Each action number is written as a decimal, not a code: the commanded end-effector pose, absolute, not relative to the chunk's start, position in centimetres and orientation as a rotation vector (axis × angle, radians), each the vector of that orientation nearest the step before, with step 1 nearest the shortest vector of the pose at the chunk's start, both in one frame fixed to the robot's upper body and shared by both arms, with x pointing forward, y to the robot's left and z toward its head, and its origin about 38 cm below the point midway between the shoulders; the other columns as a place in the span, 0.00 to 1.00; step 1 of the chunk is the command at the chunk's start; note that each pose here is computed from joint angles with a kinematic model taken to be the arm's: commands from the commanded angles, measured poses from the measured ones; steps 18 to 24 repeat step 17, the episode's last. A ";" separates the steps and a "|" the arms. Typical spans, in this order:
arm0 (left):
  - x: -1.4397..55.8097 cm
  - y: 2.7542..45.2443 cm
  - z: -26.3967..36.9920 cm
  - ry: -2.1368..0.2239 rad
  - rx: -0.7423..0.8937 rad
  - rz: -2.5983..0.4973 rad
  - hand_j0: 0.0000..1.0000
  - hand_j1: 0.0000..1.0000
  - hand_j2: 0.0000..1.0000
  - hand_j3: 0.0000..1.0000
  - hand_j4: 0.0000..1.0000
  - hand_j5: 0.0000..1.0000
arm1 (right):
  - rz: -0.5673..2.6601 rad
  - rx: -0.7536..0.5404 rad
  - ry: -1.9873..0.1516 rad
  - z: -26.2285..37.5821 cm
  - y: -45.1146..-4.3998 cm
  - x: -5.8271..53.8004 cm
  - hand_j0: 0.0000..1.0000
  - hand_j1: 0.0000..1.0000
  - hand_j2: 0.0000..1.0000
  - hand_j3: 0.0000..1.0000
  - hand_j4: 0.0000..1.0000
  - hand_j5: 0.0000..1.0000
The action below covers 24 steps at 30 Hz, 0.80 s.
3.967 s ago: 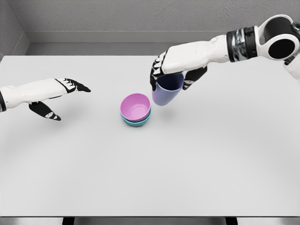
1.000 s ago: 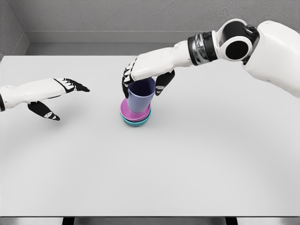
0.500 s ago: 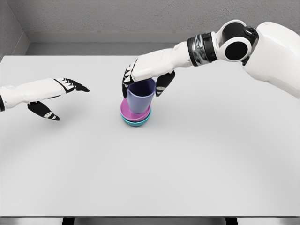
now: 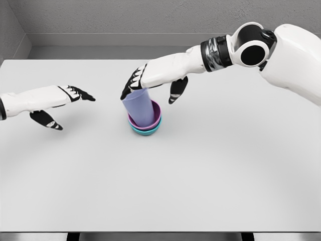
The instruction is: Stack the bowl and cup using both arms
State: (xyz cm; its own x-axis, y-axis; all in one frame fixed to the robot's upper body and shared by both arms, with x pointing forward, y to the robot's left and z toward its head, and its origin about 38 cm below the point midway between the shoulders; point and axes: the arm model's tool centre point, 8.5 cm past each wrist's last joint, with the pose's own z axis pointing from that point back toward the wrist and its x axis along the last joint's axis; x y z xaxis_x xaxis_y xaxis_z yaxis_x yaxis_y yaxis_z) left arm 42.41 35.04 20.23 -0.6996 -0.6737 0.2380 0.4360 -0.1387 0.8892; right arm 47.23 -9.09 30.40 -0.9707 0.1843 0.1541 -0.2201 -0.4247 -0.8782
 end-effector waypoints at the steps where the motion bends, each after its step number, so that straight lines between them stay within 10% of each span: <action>1: 42.4 35.1 20.2 -1.378 0.289 -1.920 1.00 1.00 1.00 1.00 1.00 1.00 | 2.405 -0.001 -1.582 32.3 -10.6 47.9 1.00 1.00 1.00 1.00 1.00 1.00; 13: 42.5 35.1 20.3 -1.378 0.293 -1.919 1.00 1.00 1.00 1.00 1.00 1.00 | 1.892 -0.185 -1.490 29.9 -33.3 47.1 1.00 1.00 1.00 1.00 1.00 1.00; 24: 42.4 35.1 20.2 -1.374 0.291 -1.921 1.00 1.00 1.00 1.00 1.00 1.00 | 1.851 -0.207 -1.478 29.4 -34.7 47.0 1.00 1.00 1.00 1.00 1.00 1.00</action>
